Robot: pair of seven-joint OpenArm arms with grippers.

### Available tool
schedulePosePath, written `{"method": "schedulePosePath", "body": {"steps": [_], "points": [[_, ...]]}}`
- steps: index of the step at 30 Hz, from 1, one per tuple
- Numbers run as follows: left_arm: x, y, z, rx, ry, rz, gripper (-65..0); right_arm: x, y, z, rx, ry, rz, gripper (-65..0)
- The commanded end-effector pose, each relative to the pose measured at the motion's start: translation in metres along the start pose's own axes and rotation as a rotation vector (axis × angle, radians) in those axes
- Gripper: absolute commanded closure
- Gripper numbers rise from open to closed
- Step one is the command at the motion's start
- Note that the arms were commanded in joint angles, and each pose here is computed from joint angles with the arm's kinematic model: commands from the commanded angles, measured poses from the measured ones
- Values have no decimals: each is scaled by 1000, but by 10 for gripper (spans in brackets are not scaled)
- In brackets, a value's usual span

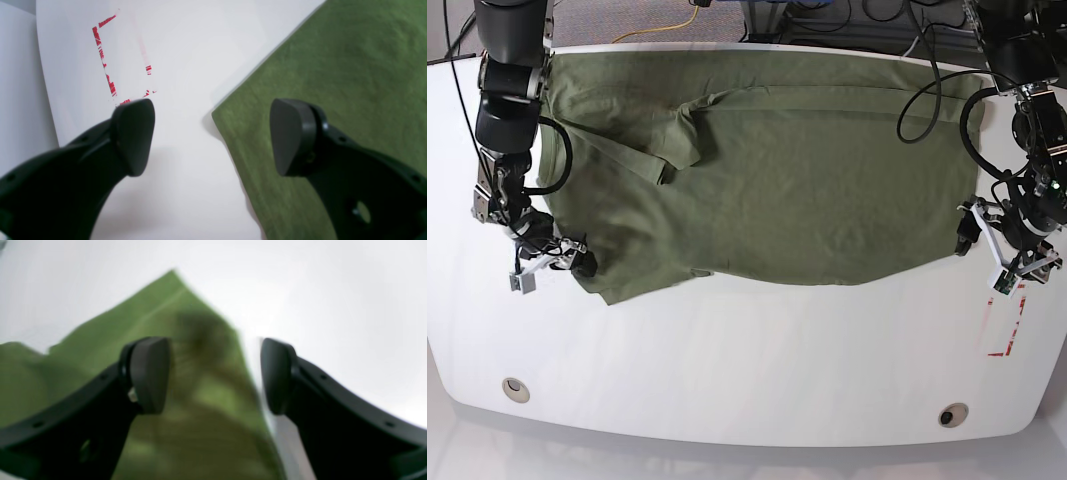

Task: Layout the t-shirt on the table in an organized manner, then fold the t-shirt properly

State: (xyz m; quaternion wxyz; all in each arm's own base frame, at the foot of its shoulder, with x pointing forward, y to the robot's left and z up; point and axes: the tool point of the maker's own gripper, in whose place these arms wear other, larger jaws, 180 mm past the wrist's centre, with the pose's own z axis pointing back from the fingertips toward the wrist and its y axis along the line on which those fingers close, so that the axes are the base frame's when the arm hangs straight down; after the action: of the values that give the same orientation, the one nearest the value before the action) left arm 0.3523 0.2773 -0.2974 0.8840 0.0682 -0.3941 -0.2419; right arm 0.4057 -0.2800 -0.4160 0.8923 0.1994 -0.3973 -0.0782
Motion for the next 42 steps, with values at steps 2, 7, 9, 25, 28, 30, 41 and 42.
{"method": "schedulePosePath", "body": {"steps": [2, 7, 9, 25, 28, 30, 41, 42], "points": [[14, 11, 6, 28, -44, -11, -512, 8, 4, -2, 2, -2, 10, -411], [14, 11, 6, 28, -44, -11, -512, 9, 6, -3, 5, -3, 9, -409], [14, 11, 6, 28, -44, -11, -512, 9, 6, -3, 5, -5, 9, -407], [-14, 44, -3, 58, 2, 141, -511, 21, 6, -3, 0, -24, 14, -10], [-22, 45, -12, 40, 24, 180, -511, 21, 6, -3, 0, -24, 14, -5], [-27, 45, -17, 30, 35, 199, -511, 20, 6, -3, 0, -22, 13, -2], [-32, 40, -48, -47, 58, 330, -511, 19, 7, -3, 2, -21, 13, -2], [-31, 38, -50, -54, 58, 339, -511, 19, 7, -3, 2, -21, 13, -2]]}}
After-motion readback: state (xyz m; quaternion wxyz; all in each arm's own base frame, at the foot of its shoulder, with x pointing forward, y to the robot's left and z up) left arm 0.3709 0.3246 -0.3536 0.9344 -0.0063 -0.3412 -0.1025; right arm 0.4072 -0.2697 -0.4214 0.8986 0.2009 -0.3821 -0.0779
